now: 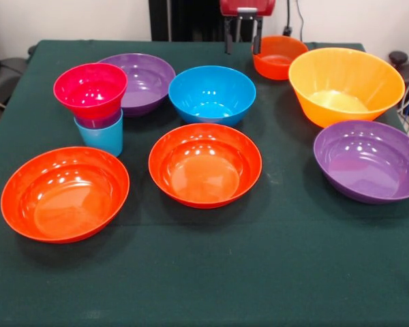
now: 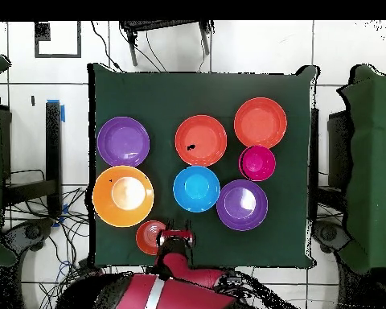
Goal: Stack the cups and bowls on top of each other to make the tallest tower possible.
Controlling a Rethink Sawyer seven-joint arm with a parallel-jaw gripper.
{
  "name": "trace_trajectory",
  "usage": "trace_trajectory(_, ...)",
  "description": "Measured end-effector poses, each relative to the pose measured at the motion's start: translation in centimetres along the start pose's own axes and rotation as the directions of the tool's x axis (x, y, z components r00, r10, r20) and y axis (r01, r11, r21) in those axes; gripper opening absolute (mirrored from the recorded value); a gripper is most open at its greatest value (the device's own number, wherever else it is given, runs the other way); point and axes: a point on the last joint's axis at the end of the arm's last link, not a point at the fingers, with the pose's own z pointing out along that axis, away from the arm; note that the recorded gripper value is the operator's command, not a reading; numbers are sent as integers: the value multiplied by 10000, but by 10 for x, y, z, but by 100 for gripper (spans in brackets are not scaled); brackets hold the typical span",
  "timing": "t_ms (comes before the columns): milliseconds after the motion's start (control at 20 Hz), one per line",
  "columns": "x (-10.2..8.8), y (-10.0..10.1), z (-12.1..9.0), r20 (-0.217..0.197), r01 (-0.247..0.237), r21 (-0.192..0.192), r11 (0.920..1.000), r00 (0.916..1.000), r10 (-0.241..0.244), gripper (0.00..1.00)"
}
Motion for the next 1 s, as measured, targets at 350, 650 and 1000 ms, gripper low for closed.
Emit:
trace_trajectory(350, 0, 8, 4, -11, -50, 152, 9999, 10000, 50, 100)
trace_trajectory(650, 2, 14, 4, -38, 31, 151, 9999, 10000, -30, 100)
trace_trajectory(1000, 9, 17, 7, -226, 9, 200, 9998, 9997, -5, 100)
